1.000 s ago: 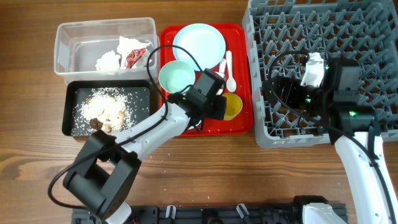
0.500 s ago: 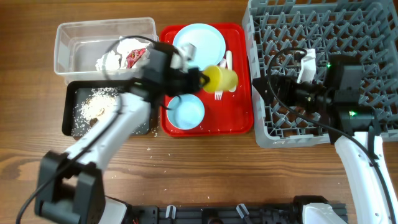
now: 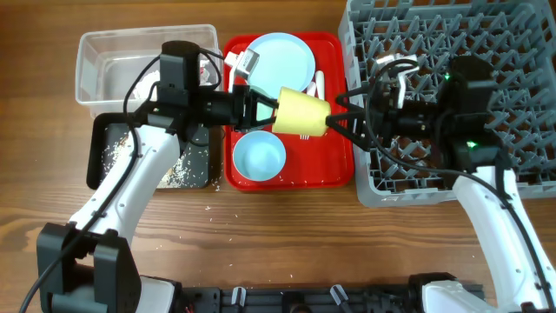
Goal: Sort waste into correct bins and load items into the dishwasher rack
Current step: 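Lift the yellow cup and pass it to the right gripper, then place the yellow cup upside down in the dish rack with the right gripper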
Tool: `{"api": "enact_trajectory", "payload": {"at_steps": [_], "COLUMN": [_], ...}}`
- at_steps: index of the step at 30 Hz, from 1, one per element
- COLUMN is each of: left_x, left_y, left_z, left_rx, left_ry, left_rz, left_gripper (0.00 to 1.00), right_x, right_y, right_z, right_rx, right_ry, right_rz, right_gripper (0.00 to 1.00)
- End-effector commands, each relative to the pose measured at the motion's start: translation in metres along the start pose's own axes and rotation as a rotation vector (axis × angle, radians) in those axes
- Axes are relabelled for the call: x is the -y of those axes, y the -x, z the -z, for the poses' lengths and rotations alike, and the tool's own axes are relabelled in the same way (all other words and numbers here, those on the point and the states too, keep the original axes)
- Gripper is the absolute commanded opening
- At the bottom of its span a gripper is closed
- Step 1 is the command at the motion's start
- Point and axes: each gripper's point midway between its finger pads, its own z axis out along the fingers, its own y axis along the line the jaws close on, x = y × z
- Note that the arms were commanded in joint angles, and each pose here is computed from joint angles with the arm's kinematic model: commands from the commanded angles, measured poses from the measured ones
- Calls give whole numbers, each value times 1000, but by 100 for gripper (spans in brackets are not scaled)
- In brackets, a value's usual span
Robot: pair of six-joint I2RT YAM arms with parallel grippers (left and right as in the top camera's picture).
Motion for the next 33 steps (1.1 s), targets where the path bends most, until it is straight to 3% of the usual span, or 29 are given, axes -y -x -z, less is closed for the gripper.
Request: {"api": "enact_trajectory", "payload": {"at_steps": [1,5,8,14,19,24,26,31,33], "left_x": [12,12,13,10,9,9,9,9,9], "left_y": [-5,-5,-5,-4,-3,-3,-3,-3,-2], "left_z": [-1,-1,-1,-1,-1,-1,-1,-1,-2], "left_rx": [-32,-31,-31,-22,-18,-18,-18,-18,-15], "left_ry": [-40,-40,-40,-28,-22,-22,-22,-22,-19], "left_rz": [-17,-17,-18,-17,-17,-17,-18,-18,-18], "left_gripper": [4,4,4,4,4,4,6,23,23], "right_x": [-16,-22,-28,-33,-36,-35,-34,-25,-18], "right_y": [-3,-8,-7,-10,-12,-12,-11,-6,-1], "right_z": [-11,-21,-27,-34,-36,-36,-36,-30,-21], "right_rx": [-37,-63,-67,-81,-88,-87,-85,-61,-41], "right_ry": [110,139,158,167,175,172,167,122,94], "right_rz": [21,9,23,18,19,20,21,-1,-17], "right_gripper": [99,90,77,76,81,56,53,41,41]}}
